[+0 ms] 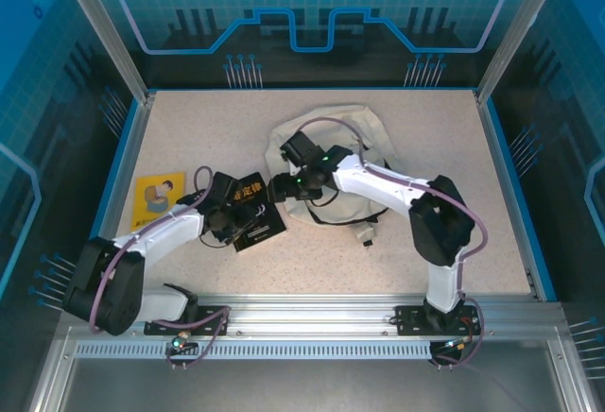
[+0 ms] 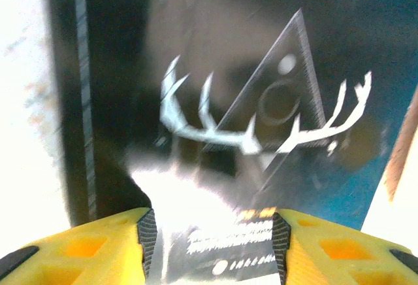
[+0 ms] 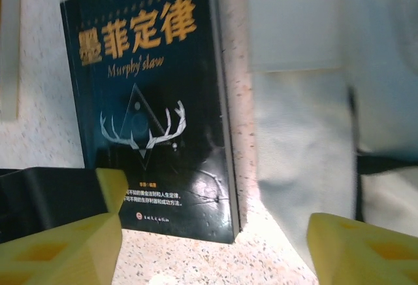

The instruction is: Pack the student bag

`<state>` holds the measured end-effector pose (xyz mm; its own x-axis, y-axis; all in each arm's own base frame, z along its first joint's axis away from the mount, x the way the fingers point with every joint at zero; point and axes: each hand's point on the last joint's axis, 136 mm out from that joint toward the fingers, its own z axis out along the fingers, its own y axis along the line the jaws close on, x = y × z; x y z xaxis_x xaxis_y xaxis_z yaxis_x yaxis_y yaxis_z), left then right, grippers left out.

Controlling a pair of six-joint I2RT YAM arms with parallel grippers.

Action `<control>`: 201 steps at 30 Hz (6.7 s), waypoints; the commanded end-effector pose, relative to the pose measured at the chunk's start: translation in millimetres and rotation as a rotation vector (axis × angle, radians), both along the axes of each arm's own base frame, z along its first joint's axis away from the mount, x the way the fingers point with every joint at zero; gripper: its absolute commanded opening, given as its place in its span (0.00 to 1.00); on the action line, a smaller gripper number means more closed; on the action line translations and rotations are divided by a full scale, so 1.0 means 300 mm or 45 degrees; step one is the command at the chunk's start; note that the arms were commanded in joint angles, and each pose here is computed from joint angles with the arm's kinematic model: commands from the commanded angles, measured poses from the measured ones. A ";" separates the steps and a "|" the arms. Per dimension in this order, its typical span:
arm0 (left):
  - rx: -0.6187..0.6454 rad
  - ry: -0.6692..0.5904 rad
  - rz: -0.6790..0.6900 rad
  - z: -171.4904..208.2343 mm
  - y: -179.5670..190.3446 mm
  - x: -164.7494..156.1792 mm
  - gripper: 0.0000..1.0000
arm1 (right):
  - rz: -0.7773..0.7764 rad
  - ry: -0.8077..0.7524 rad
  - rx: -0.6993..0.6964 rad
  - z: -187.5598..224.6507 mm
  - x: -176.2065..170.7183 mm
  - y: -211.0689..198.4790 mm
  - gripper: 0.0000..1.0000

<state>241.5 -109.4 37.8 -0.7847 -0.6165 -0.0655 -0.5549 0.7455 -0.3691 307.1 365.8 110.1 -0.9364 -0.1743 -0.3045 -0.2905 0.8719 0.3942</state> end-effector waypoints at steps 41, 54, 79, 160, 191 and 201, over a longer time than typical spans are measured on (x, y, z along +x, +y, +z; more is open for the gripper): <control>-0.176 0.135 0.071 -0.082 0.062 -0.026 0.49 | 0.202 0.219 -0.241 -0.303 -0.061 0.117 0.45; -0.394 -0.082 -0.144 0.059 -0.039 0.069 0.58 | 0.250 0.357 -0.118 -0.331 -0.104 0.157 0.44; -0.747 -0.260 -0.004 0.234 -0.096 0.178 0.52 | 0.159 0.411 -0.050 -0.334 -0.067 0.104 0.45; -1.075 -1.202 0.021 1.026 -0.353 0.387 0.11 | -0.647 -0.072 1.536 0.720 0.216 -0.224 0.71; -0.606 -0.852 -0.621 0.714 -0.459 0.295 0.84 | -0.797 -0.837 0.673 0.772 0.127 -0.607 0.05; -0.314 -0.692 -0.790 0.548 -0.591 0.249 0.87 | -0.900 -0.838 0.342 0.760 0.065 -0.901 0.06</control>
<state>321.6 -278.2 214.1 -0.8824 -0.2193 -0.4163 0.1951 0.6347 -0.7477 335.5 117.4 331.6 -0.4424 0.5551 -0.7044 0.0048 0.7868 0.6171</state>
